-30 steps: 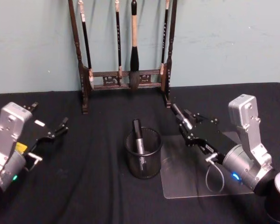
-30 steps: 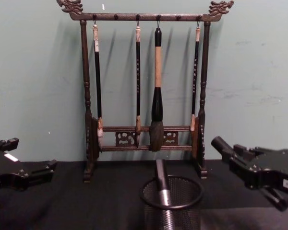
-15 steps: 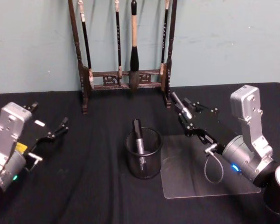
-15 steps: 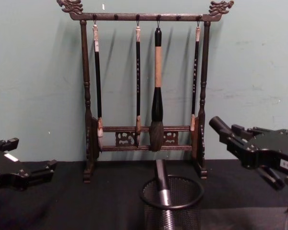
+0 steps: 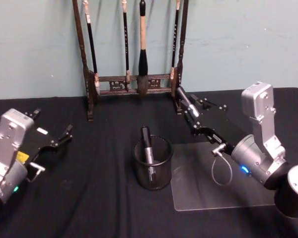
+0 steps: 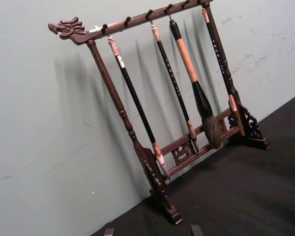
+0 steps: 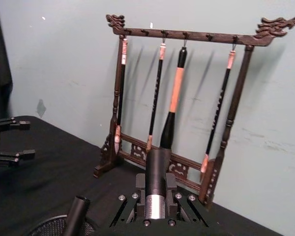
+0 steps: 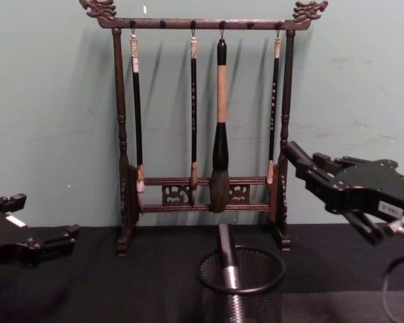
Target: Pick up the water-based marker from the table and place it into the pen holder.
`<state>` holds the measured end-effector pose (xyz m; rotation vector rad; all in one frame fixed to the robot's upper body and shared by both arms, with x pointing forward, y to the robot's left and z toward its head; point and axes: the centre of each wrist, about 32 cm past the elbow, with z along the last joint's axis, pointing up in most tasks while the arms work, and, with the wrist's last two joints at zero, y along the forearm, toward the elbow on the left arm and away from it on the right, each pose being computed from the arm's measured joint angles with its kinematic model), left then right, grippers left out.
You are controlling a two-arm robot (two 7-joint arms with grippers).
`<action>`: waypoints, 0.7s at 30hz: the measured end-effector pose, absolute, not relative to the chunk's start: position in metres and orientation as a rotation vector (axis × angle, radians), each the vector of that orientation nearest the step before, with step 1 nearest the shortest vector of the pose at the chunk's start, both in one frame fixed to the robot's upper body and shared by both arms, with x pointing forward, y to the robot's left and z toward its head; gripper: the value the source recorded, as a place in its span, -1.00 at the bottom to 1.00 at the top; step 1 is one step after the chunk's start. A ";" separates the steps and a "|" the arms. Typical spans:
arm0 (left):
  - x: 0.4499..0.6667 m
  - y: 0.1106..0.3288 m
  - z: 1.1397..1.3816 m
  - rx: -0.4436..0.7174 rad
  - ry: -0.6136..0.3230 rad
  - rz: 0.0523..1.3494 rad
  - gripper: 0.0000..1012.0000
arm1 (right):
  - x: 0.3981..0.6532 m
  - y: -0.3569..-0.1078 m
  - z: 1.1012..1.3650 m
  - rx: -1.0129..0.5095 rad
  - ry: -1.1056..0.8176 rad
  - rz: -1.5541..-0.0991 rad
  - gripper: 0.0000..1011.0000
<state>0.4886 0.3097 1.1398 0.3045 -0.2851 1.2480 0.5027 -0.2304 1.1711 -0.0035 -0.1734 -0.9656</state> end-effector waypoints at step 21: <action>0.489 0.310 1.140 0.304 -0.285 1.248 0.99 | 0.525 -0.195 1.168 0.006 -0.179 -0.852 -0.53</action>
